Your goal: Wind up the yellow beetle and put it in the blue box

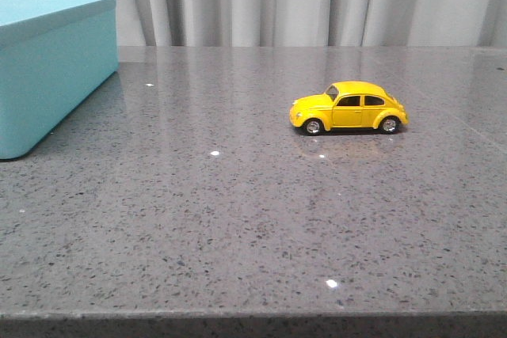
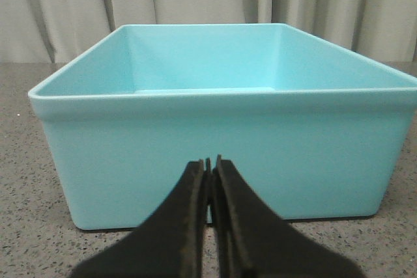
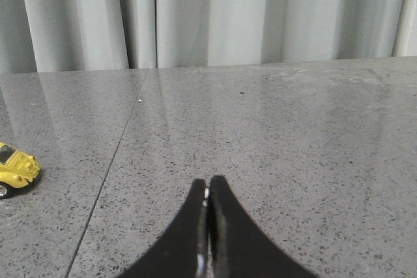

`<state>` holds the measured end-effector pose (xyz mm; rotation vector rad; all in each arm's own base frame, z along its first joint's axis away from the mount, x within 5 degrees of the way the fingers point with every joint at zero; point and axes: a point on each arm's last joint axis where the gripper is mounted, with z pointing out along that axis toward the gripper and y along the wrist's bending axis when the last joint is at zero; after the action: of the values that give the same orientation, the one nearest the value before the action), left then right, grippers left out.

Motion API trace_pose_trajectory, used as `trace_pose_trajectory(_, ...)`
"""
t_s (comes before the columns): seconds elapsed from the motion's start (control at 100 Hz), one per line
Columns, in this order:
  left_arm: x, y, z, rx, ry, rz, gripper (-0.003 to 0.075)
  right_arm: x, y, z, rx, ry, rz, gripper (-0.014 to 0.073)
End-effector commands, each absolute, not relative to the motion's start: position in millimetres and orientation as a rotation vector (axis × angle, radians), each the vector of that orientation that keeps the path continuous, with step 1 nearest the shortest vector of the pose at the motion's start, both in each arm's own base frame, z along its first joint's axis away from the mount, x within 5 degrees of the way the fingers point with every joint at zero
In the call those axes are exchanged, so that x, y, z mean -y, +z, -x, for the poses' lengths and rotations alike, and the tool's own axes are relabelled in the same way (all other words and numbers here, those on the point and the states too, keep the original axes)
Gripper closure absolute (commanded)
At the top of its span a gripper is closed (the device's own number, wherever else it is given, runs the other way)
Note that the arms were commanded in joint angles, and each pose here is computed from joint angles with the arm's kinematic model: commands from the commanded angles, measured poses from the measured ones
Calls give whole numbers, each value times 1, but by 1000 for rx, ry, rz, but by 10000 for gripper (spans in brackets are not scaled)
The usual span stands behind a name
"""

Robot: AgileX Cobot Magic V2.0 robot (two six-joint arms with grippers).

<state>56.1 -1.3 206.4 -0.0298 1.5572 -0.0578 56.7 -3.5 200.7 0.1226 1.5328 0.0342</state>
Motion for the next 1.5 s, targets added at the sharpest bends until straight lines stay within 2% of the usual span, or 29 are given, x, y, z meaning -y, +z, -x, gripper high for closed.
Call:
trace_pose_trajectory(0.0,1,207,-54,-1474,-66,47,739,3,214,-53,-1420,23,-101,659)
trace_pose_trajectory(0.71,1,207,-54,-1474,-66,47,739,3,215,-53,-1417,24,-100,659)
trace_pose_trajectory(1.25,0,214,-53,-1400,-70,63,739,3,216,-53,-1402,27,-96,659)
trace_pose_trajectory(1.49,-1,223,-52,-1385,-127,113,739,3,237,-50,-1394,24,-99,659)
